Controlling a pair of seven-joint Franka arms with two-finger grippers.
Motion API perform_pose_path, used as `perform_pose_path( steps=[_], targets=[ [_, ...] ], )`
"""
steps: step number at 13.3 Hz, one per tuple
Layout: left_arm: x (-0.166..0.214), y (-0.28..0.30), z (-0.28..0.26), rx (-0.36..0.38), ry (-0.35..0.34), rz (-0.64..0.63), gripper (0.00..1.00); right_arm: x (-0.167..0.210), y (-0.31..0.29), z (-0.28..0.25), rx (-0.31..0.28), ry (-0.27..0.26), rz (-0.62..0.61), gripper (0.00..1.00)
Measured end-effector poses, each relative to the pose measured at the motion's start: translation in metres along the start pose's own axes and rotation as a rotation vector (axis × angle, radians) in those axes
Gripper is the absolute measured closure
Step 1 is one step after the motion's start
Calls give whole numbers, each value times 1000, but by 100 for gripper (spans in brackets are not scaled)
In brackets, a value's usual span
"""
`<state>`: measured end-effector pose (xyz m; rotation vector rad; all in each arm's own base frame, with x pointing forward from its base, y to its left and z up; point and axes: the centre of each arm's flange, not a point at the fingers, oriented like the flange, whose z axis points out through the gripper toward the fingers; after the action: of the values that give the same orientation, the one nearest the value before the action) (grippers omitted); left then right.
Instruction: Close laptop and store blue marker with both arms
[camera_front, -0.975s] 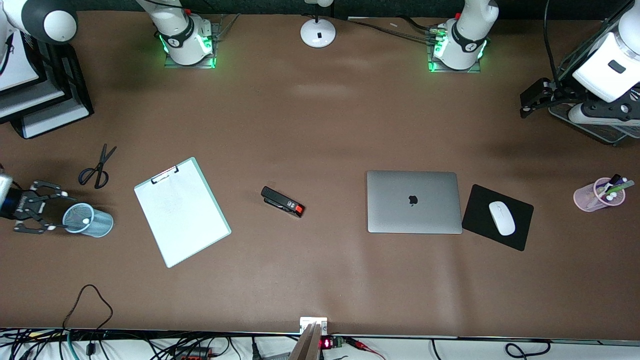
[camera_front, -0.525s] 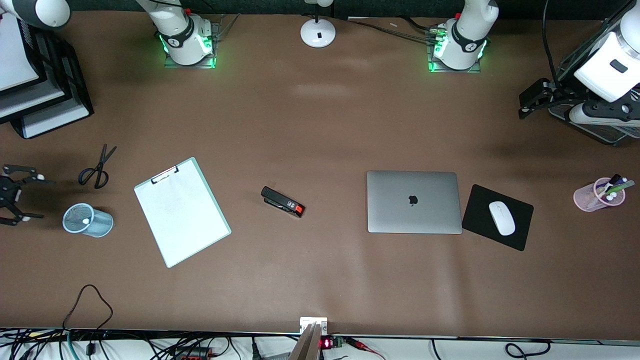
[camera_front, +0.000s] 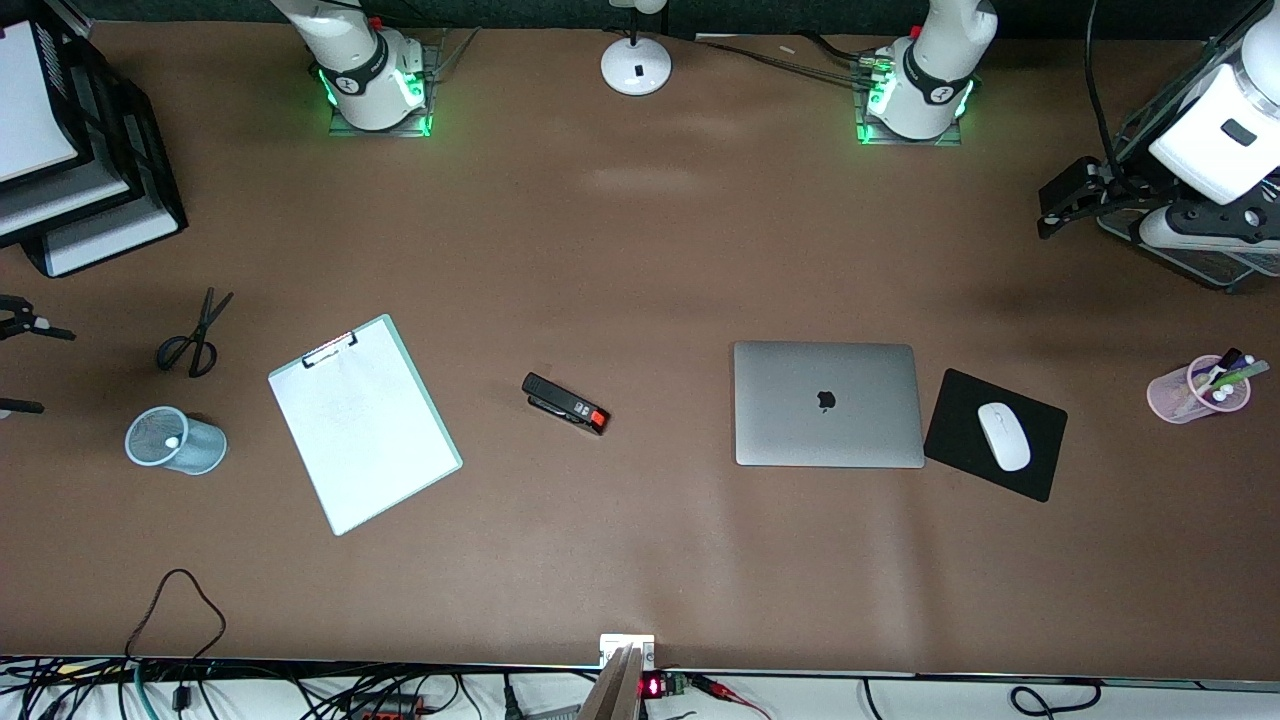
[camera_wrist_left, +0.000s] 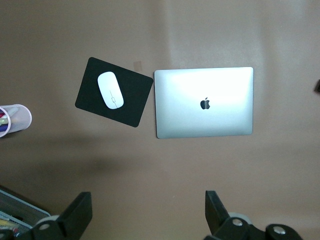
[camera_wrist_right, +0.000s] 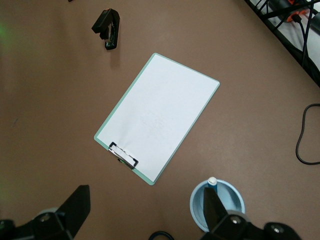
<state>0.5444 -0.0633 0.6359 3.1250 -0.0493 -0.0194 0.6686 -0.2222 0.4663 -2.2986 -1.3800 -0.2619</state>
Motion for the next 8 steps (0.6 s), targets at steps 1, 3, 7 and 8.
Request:
perform_pose_path(
  steps=[1,3,7,8],
  targets=[
    [0,0,0,0,0,0,0,13,-3,4,1,-24,30,0],
    [0,0,0,0,0,0,0,45,-12,13,-2,-77,104,0],
    [0,0,0,0,0,0,0,127,-35,41,-34,-185,248,0],
    [0,0,0,0,0,0,0,144,-41,48,-45,-197,282,0]
  ],
)
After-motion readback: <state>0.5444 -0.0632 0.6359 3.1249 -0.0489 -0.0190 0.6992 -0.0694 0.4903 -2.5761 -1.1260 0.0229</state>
